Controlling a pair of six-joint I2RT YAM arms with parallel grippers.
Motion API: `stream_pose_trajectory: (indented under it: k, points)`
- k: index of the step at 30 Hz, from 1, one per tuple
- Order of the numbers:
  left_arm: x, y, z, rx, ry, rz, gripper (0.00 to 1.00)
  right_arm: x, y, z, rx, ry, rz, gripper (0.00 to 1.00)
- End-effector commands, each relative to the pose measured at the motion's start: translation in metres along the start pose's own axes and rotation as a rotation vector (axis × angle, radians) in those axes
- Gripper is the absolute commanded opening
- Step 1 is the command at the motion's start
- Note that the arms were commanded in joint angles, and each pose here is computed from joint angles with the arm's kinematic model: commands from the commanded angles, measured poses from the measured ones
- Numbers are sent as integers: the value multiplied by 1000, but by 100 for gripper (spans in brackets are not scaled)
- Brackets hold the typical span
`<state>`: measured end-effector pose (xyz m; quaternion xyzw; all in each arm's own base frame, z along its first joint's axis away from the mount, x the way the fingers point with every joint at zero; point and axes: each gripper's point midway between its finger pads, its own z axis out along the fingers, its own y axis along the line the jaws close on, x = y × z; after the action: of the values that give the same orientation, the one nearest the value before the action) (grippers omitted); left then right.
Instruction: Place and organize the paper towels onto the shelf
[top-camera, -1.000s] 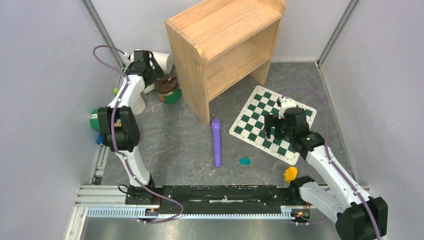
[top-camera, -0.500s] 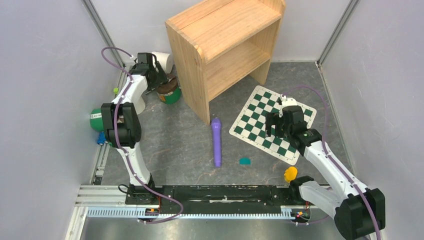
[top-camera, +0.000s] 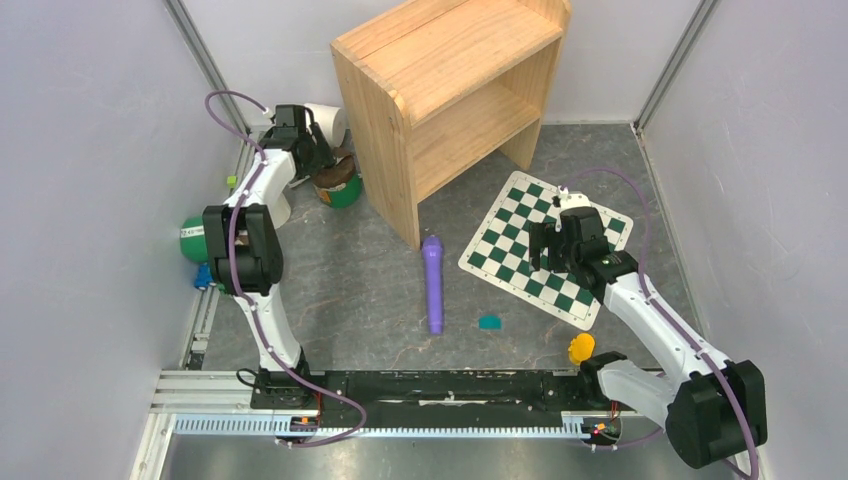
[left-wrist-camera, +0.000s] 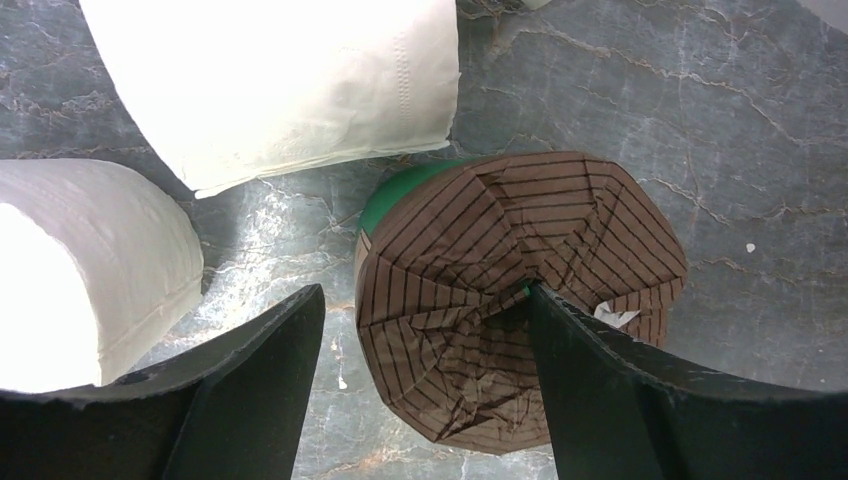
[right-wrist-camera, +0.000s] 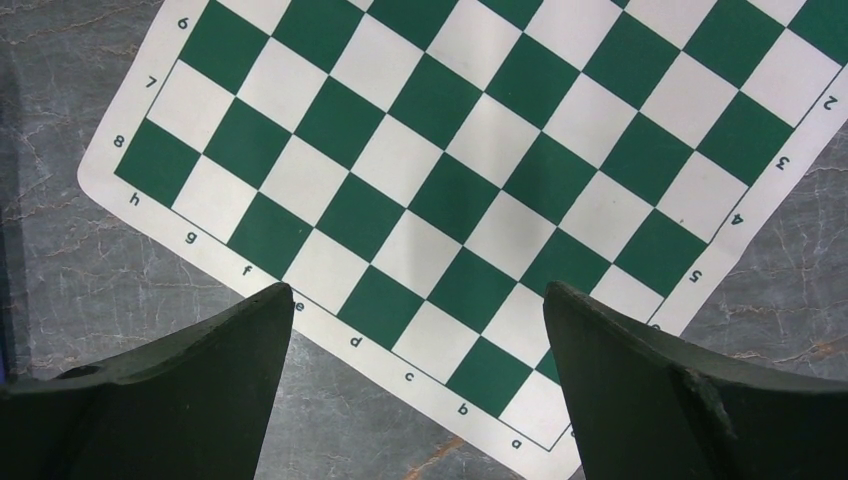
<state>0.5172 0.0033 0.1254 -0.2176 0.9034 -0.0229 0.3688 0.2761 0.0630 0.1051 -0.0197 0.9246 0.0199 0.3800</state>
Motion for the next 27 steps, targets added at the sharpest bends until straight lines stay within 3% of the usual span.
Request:
stream_pose_trajectory:
  k: [1, 8, 13, 21, 27]
  points:
    - [-15, -7, 6, 24, -37, 37, 79, -25, 5, -7, -17, -68, 15, 98]
    - [-6, -10, 19, 35, 5, 46, 73, -22, 4, -9, -14, -72, 21, 98]
    - [-13, -20, 6, 87, -8, 46, 55, -26, 5, -14, -26, -91, 24, 98]
    - [-18, -24, -44, 145, -43, 23, 26, -40, 12, -30, -82, -167, -6, 98]
    - [-10, -10, -104, 213, -78, -67, 20, -59, 25, -57, -185, -290, -60, 98]
